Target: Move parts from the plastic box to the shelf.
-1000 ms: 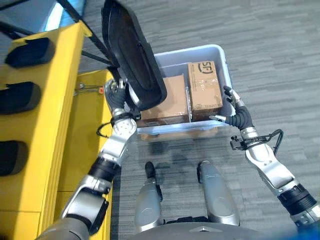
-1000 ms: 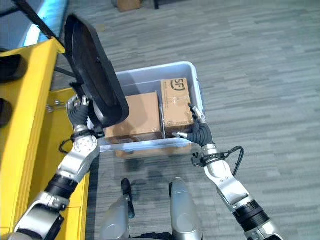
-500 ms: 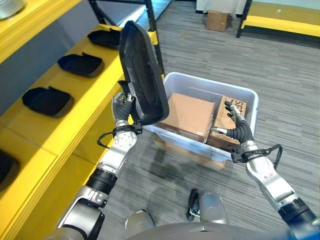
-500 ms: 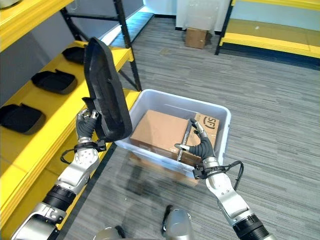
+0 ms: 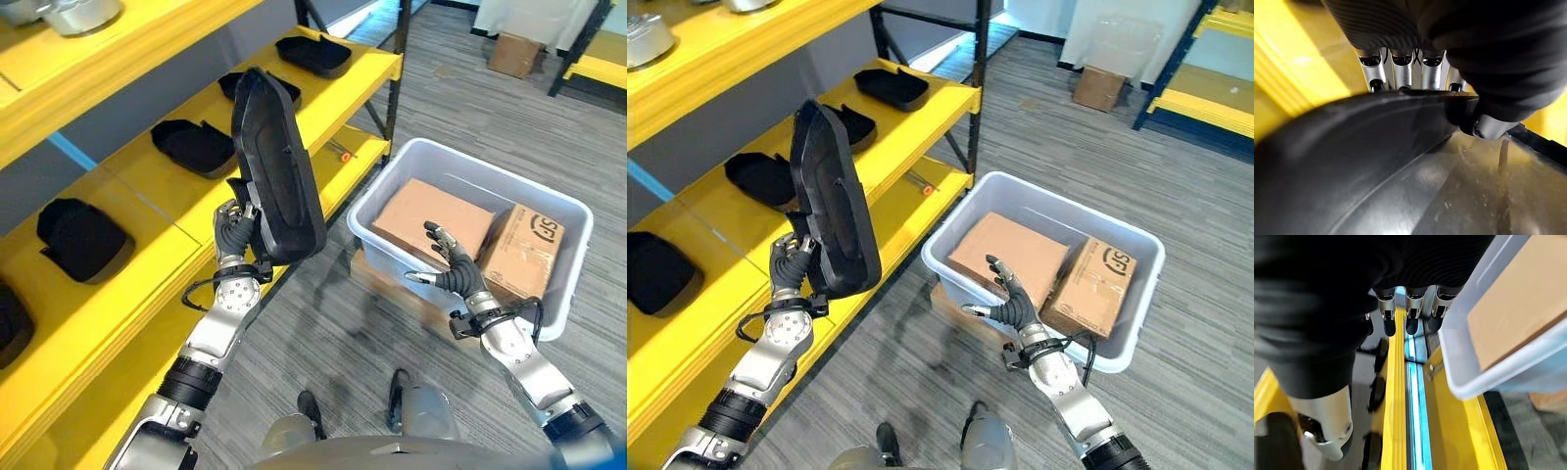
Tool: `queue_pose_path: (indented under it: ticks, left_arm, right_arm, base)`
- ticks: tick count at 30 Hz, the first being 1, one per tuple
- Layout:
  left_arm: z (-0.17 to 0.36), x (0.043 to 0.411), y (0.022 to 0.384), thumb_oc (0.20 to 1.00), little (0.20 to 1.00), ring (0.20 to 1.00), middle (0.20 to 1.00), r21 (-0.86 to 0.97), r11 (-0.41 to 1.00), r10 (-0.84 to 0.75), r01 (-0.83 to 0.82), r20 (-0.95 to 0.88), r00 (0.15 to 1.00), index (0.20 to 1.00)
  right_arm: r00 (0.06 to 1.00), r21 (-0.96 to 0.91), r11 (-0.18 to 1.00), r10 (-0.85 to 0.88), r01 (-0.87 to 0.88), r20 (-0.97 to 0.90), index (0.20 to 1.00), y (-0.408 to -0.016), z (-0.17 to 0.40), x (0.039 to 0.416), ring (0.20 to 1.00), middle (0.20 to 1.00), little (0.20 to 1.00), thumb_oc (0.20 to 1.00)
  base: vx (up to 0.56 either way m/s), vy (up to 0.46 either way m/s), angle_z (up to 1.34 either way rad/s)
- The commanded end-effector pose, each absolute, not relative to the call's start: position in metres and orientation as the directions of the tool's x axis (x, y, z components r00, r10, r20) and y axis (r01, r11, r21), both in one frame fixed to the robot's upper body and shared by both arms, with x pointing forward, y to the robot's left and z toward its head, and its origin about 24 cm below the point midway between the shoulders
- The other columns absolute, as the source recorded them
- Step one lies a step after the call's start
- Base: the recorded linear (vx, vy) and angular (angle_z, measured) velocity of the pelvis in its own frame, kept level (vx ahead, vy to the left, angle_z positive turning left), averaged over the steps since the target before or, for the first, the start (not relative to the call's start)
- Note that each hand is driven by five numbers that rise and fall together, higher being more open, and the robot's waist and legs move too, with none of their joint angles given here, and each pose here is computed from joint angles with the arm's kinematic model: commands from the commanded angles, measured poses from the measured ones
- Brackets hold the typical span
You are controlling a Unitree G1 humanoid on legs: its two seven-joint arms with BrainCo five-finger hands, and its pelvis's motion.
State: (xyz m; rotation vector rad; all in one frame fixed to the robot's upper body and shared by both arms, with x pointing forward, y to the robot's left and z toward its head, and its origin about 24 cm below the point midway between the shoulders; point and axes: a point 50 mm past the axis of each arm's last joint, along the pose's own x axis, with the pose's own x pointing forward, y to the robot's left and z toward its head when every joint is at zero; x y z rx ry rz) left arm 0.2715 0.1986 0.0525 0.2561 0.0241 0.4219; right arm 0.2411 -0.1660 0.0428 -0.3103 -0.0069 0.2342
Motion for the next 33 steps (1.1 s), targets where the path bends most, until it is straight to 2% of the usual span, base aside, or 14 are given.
queue_pose_path:
  ticks: [1, 12, 18, 23, 33]
  left_arm:
    - [0.088, 0.276, 0.205, 0.200, 0.200, 0.200, 0.200, 0.255, 0.872, 0.369, -0.417, 0.216, 0.904, 0.200]
    - [0.073, 0.258, 0.223, 0.200, 0.200, 0.200, 0.200, 0.343, 0.868, 0.325, -0.360, 0.157, 0.933, 0.200]
    - [0.070, 0.269, 0.206, 0.200, 0.200, 0.200, 0.200, 0.406, 0.883, 0.190, -0.233, 0.144, 0.971, 0.200]
    - [0.066, 0.269, 0.204, 0.200, 0.200, 0.200, 0.200, 0.377, 0.894, 0.207, -0.241, 0.130, 0.970, 0.200]
    - [0.056, 0.264, 0.197, 0.200, 0.200, 0.200, 0.200, 0.349, 0.903, 0.229, -0.251, 0.104, 0.968, 0.200]
  right_arm:
    - [0.931, -0.267, 0.917, 0.339, -0.296, 0.133, 1.000, -0.142, 0.074, 0.250, 1.000, 1.000, 1.000, 1.000]
    - [0.905, -0.200, 0.924, 0.366, -0.326, 0.215, 1.000, -0.116, 0.091, 0.258, 1.000, 1.000, 1.000, 1.000]
    - [0.947, -0.147, 0.970, 0.225, -0.195, 0.228, 1.000, -0.130, 0.091, 0.255, 1.000, 1.000, 1.000, 1.000]
    - [0.948, -0.175, 0.966, 0.227, -0.190, 0.222, 1.000, -0.141, 0.090, 0.251, 1.000, 1.000, 1.000, 1.000]
    - [0.950, -0.184, 0.969, 0.205, -0.164, 0.235, 1.000, -0.143, 0.088, 0.257, 1.000, 1.000, 1.000, 1.000]
  base:
    - [-0.07, 0.100, 0.19]
    - [-0.08, 0.146, 0.18]
    - [0.05, 0.102, 0.91]
    - [0.12, 0.057, 0.98]
    - [0.13, -0.084, 0.26]
